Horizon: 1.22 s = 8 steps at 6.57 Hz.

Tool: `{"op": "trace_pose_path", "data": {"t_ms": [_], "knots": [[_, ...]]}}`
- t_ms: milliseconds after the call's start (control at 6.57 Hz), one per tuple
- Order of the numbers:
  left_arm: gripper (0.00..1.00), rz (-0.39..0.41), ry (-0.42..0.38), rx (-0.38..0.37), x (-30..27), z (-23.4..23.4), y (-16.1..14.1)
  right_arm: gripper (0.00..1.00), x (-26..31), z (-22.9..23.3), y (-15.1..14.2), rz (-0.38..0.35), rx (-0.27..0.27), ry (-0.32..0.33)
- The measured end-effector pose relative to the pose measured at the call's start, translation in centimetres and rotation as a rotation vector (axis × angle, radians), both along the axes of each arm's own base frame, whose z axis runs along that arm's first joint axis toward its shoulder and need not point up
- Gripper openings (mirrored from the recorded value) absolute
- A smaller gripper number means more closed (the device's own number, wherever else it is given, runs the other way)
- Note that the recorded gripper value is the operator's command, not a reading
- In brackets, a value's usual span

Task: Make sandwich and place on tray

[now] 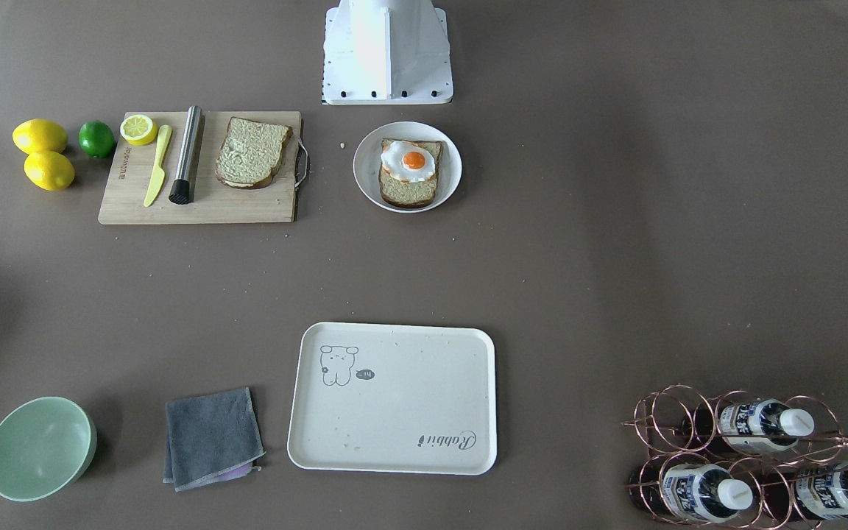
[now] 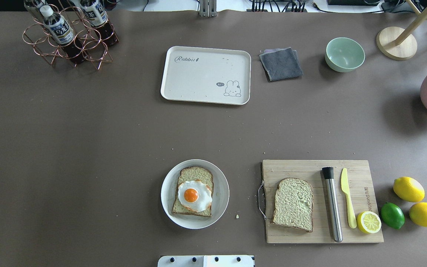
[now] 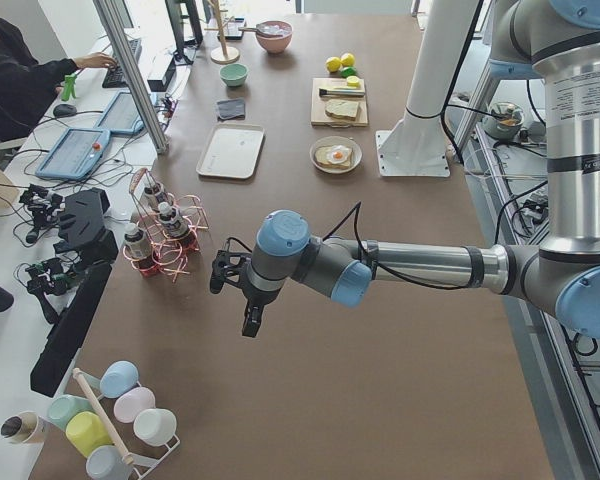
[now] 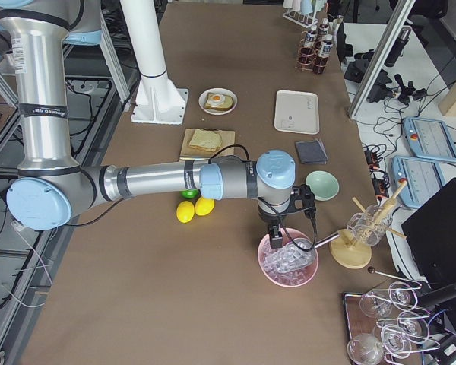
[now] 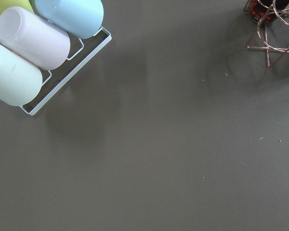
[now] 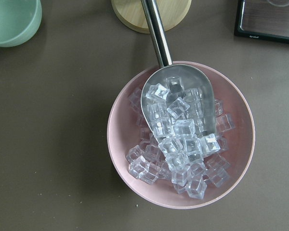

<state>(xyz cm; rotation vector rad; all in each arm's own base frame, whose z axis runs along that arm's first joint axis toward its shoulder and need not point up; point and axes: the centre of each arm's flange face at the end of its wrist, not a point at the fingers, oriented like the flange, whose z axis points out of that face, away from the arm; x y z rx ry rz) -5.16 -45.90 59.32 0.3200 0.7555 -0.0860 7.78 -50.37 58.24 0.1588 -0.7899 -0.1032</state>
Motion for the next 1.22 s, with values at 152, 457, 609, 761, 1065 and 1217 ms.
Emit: {"op": "trace_pose_path", "data": {"t_ms": [152, 457, 609, 761, 1065, 1217], "knots": [[0.97, 0.0, 0.0, 0.002, 0.0, -0.1, -0.2, 1.0, -0.1, 0.0, 0.0, -0.002, 0.001, 0.0], [0.97, 0.0, 0.001, 0.004, 0.0, -0.2, -0.4, 1.0, -0.1, -0.2, 0.0, -0.003, 0.004, -0.001], [0.97, 0.001, 0.001, 0.004, 0.0, -0.2, -0.4, 1.0, -0.1, -0.1, -0.1, -0.003, 0.003, 0.0], [0.97, 0.001, 0.001, 0.005, 0.0, -0.2, -0.3, 1.0, -0.1, -0.2, -0.1, -0.003, 0.004, 0.001], [0.97, 0.003, 0.0, 0.005, 0.0, -0.1, -0.2, 1.0, -0.1, -0.3, 0.8, -0.001, 0.005, -0.001], [0.97, 0.003, 0.001, 0.004, 0.0, -0.1, -0.2, 1.0, -0.1, -0.2, 1.3, -0.002, 0.003, -0.001]]}}
